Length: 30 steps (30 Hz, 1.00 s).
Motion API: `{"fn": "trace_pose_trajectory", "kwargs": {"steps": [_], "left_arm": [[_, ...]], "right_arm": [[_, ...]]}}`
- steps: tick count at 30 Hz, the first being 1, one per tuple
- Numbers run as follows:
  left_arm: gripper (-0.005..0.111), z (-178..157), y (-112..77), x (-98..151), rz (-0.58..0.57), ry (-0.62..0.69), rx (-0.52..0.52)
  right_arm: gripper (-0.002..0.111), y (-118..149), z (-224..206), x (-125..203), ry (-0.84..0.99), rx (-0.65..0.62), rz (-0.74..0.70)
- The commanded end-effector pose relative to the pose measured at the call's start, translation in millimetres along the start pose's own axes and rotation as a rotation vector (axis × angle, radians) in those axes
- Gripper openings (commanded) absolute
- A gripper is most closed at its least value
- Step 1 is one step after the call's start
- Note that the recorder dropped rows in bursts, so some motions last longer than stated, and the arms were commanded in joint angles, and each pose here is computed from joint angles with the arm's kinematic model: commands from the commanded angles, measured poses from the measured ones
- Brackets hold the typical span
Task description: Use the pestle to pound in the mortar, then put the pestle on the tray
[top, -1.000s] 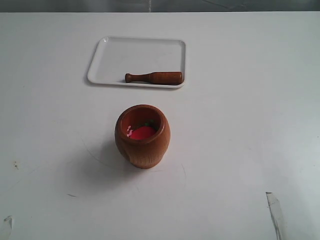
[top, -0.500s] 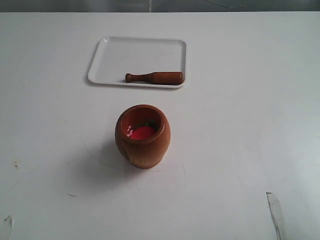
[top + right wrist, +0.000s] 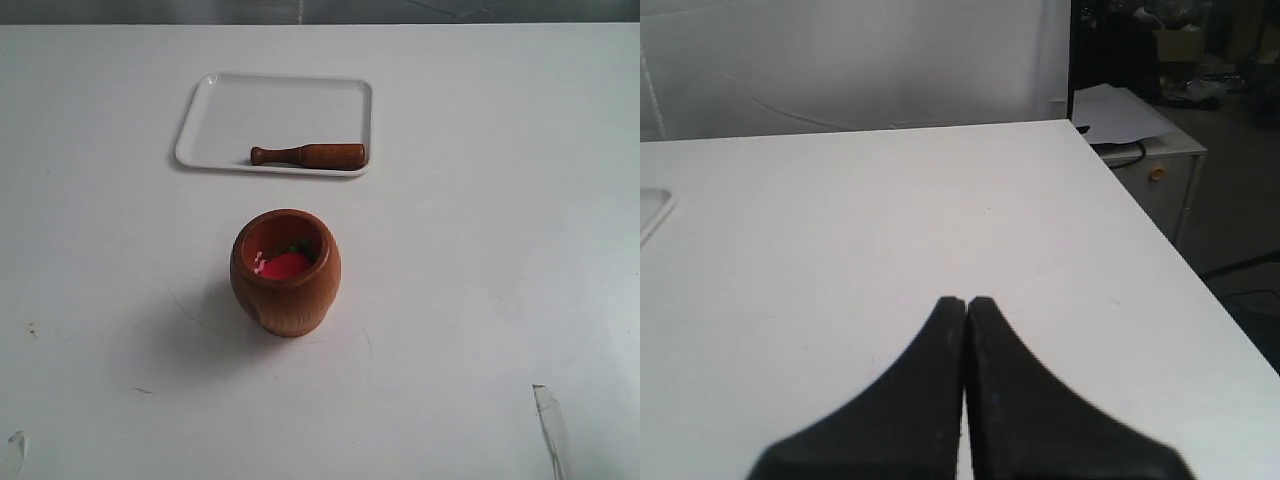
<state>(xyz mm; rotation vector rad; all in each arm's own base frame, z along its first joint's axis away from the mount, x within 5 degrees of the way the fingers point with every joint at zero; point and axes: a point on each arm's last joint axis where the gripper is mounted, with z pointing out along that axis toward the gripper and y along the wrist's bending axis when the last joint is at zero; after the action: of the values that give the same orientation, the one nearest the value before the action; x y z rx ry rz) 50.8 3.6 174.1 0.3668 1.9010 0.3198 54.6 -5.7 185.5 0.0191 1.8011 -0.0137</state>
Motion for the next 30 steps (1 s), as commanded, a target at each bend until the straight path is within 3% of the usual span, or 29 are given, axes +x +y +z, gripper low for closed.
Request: {"fn": "trace_pose_trajectory", "kwargs": {"steps": [1, 5, 10, 19, 30], "left_arm": [[0.0, 0, -0.6, 0, -0.012, -0.007, 0.008], [0.0, 0, -0.6, 0, -0.012, -0.007, 0.008], [0.0, 0, -0.6, 0, -0.012, -0.007, 0.008], [0.0, 0, -0.6, 0, -0.012, -0.007, 0.008], [0.0, 0, -0.6, 0, -0.012, -0.007, 0.008]], "right_arm": [[0.0, 0, 0, 1, -0.003, -0.003, -0.018], [0.0, 0, 0, 1, -0.003, -0.007, 0.012], [0.0, 7, 0, 2, 0.024, -0.089, 0.192], [0.0, 11, -1, 3, 0.021, -0.166, -0.012], [0.0, 11, -1, 3, 0.022, -0.167, -0.006]]}}
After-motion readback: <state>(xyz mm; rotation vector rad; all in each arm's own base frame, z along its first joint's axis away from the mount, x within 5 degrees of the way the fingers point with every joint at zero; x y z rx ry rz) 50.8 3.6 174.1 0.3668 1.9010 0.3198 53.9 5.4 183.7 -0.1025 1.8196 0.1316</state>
